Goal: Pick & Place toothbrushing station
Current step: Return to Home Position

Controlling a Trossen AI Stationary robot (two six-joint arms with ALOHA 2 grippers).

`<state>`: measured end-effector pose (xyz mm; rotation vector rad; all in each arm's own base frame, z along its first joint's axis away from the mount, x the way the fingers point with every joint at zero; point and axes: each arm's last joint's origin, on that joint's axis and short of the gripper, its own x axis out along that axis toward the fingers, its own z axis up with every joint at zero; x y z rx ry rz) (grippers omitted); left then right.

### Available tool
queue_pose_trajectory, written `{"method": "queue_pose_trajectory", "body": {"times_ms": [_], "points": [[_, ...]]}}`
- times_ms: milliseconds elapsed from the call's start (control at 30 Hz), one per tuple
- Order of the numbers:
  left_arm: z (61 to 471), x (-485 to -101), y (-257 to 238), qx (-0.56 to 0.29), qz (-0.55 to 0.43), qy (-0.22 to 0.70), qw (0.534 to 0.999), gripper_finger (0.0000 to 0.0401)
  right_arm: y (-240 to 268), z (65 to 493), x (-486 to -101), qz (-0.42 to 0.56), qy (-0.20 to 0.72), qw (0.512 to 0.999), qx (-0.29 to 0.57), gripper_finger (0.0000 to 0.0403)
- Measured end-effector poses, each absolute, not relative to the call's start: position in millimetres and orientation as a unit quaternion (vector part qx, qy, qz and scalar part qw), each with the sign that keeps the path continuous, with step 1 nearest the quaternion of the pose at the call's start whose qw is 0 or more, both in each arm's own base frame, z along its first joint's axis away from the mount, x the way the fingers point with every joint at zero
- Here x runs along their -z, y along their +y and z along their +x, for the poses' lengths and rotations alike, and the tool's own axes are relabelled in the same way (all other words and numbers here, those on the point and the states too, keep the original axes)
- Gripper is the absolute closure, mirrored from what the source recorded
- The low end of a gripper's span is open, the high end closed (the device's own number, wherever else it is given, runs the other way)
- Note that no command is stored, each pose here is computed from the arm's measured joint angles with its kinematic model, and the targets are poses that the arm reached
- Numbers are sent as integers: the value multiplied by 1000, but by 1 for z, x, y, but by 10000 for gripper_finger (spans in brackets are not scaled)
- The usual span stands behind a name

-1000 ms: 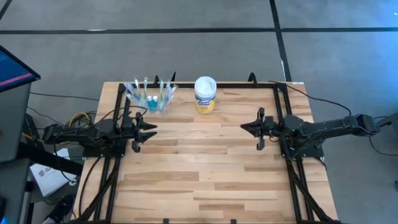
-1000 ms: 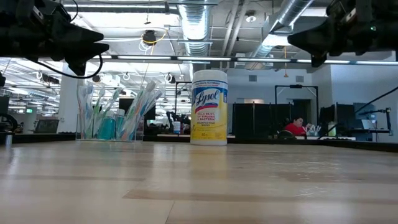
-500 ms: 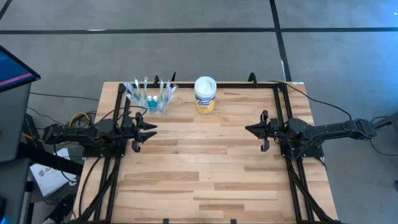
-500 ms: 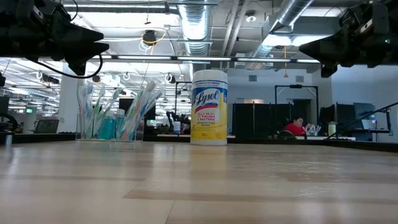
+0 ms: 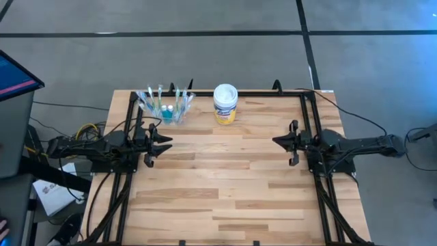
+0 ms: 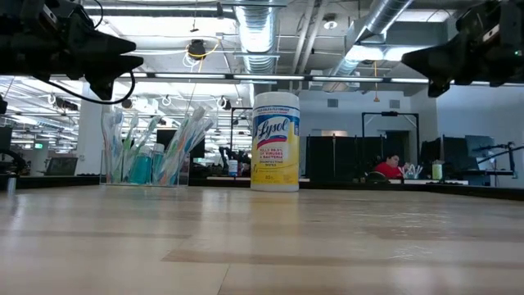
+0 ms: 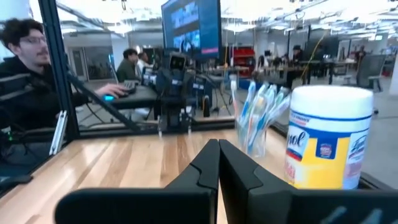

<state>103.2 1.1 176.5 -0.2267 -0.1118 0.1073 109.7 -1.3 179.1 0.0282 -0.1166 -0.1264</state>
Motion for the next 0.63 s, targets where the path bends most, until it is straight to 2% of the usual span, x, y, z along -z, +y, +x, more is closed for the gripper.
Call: {"method": "queue_pose_trajectory", "body": {"times_ms": [200,433,633], "points": [[103,-177,1,-54,-113,-56,991,261,-1,99,-175,20,-47,997,58,403],[103,-177,1,-54,-113,-58,990,261,-1,98,-168,119,-20,991,57,403],[103,-177,1,-54,-113,-58,990,261,-1,100,-166,100,-6,993,59,403]]}}
